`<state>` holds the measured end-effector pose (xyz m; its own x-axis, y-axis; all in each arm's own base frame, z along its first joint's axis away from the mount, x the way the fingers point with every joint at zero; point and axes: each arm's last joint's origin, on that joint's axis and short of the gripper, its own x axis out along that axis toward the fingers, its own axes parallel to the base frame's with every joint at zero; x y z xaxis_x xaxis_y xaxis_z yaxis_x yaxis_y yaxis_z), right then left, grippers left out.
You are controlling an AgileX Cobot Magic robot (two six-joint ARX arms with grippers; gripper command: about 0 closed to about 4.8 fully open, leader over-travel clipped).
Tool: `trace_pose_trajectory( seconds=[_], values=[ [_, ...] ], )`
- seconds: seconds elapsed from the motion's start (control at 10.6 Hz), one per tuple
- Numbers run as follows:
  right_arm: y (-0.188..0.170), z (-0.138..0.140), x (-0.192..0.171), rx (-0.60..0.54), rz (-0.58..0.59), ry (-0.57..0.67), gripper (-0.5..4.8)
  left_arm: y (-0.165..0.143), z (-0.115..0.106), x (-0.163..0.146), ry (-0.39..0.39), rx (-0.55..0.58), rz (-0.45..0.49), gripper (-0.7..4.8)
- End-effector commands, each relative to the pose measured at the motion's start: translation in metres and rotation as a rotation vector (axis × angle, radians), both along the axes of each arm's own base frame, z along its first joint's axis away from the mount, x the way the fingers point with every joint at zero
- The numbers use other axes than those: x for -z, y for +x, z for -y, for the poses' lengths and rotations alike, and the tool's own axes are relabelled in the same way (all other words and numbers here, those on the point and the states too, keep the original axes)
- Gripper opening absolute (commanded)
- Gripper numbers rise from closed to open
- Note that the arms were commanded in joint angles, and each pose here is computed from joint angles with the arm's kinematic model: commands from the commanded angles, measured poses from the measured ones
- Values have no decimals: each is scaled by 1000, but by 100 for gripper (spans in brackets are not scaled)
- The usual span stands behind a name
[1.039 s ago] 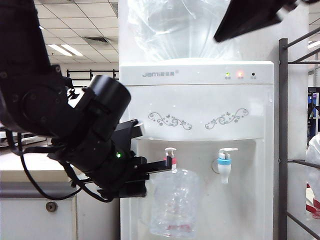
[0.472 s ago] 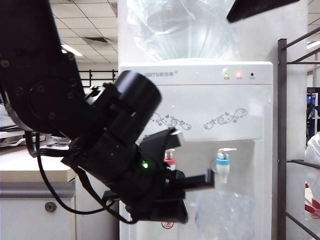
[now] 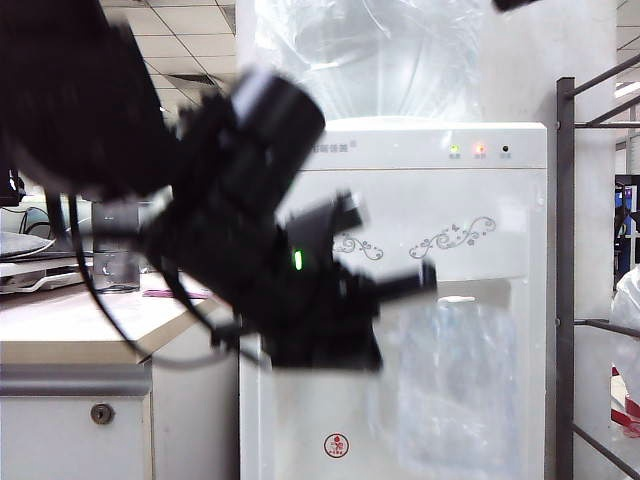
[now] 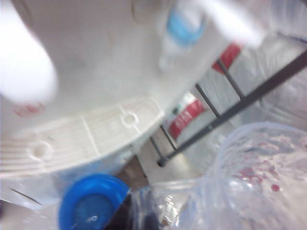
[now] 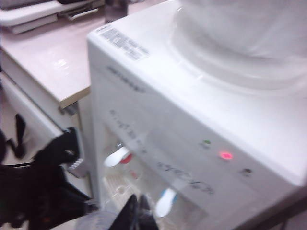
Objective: Pick up the plastic mug from the left desk, go to the hot water outlet of the water dispenser, press the vertical switch to get some water, then put the mug back on the desk.
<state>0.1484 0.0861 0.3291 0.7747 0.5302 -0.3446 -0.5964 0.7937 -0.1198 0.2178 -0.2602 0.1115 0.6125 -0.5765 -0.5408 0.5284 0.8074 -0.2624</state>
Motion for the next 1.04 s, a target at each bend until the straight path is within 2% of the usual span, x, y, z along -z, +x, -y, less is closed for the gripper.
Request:
trace_pose_trajectory(
  seconds=[0.09, 0.57, 0.76, 0.94, 1.04],
  values=[
    [-9, 10, -11, 29, 66, 36, -2, -1, -4, -41, -11, -12, 139, -7],
    [-16, 13, -16, 25, 97, 55, -2, -13, -21, -99, -61, -61, 269, -7],
    [-22, 16, -21, 26, 134, 75, -2, -25, -40, -137, -50, -118, 378, -7],
    [-24, 18, -24, 26, 152, 85, -2, -34, -53, -158, -35, -153, 447, -7],
    [-24, 18, -25, 25, 163, 91, -2, -43, -71, -182, -44, -192, 533, -7]
  ],
)
